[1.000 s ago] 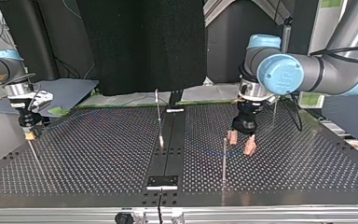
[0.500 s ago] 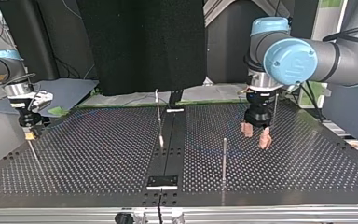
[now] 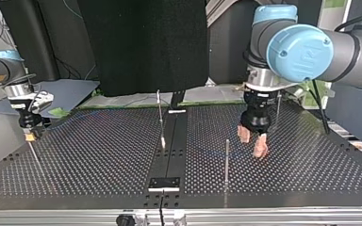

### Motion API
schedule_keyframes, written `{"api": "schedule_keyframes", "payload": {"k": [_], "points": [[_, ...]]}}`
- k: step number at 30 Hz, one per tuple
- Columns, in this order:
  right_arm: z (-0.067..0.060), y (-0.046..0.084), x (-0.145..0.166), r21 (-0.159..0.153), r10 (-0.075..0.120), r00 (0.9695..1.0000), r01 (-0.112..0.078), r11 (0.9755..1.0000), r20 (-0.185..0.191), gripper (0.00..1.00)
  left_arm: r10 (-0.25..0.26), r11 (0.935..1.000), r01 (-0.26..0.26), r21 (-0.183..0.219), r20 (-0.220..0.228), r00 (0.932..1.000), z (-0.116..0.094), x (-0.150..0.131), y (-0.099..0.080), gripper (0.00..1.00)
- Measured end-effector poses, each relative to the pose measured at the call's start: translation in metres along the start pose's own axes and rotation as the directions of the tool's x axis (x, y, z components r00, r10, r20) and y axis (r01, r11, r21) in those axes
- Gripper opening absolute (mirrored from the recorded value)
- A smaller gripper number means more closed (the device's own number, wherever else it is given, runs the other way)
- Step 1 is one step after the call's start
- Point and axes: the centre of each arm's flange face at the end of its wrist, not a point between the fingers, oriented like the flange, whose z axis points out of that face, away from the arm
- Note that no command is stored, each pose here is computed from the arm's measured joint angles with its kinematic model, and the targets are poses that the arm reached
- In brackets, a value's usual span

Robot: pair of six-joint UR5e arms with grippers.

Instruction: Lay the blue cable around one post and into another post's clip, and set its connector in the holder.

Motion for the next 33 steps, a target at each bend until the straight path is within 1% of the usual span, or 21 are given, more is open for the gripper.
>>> {"api": "schedule_keyframes", "payload": {"k": [2,4,7,10,13,16,18,21,25,26,28,31,33], "points": [[0.000,0.000,0.000,0.000,0.000,1.0000,0.000,1.0000,0.000,0.99,0.023,0.9997,-0.023,0.013,-0.013,0.9997,-0.004,-0.002,-0.006,1.00],[0.000,0.000,0.000,0.000,0.000,1.0000,0.000,1.0000,0.000,0.99,0.044,0.9989,-0.044,0.018,-0.026,0.9987,-0.006,-0.002,-0.009,1.00],[0.000,0.000,0.000,0.000,0.000,1.0000,0.000,1.0000,0.000,0.99,0.081,0.9966,-0.080,0.019,-0.053,0.9953,-0.011,0.000,-0.011,1.00],[0.000,0.000,0.000,0.000,0.000,1.0000,0.000,1.0000,0.000,0.99,0.115,0.9933,-0.114,0.019,-0.079,0.9902,-0.015,0.003,-0.012,1.00],[0.000,0.000,0.000,0.000,0.000,1.0000,0.000,1.0000,0.000,0.99,0.149,0.9889,-0.148,0.018,-0.106,0.9831,-0.019,0.006,-0.012,1.00],[0.000,0.000,0.000,0.000,0.000,1.0000,0.000,1.0000,0.000,0.99,0.183,0.9830,-0.183,0.018,-0.135,0.9737,-0.023,0.009,-0.012,1.00],[0.000,0.000,0.000,0.000,0.000,1.0000,0.000,1.0000,0.000,0.99,0.208,0.9780,-0.207,0.026,-0.157,0.9654,-0.025,0.011,-0.012,1.00],[0.000,0.000,0.000,0.000,0.000,1.0000,0.000,1.0000,0.000,0.99,0.243,0.9700,-0.238,0.048,-0.175,0.9540,-0.027,0.013,-0.013,1.00],[0.000,0.000,0.000,0.000,0.000,1.0000,0.000,1.0000,0.000,0.99,0.285,0.9585,-0.279,0.059,-0.179,0.9416,-0.028,0.014,-0.013,1.00],[0.000,0.000,0.000,0.000,0.000,1.0000,0.000,1.0000,0.000,0.99,0.297,0.9547,-0.291,0.062,-0.179,0.9378,-0.028,0.014,-0.013,1.00],[0.000,0.000,0.000,0.000,0.000,1.0000,0.000,1.0000,0.000,0.99,0.315,0.9492,-0.308,0.065,-0.179,0.9323,-0.028,0.014,-0.013,1.00],[0.000,0.000,0.000,0.000,0.000,1.0000,0.000,1.0000,0.000,0.99,0.343,0.9392,-0.337,0.065,-0.177,0.9225,-0.028,0.014,-0.013,1.00],[0.000,0.000,0.000,0.000,0.000,1.0000,0.000,1.0000,0.000,0.99,0.364,0.9312,-0.359,0.063,-0.175,0.9147,-0.028,0.014,-0.012,1.00]]}}
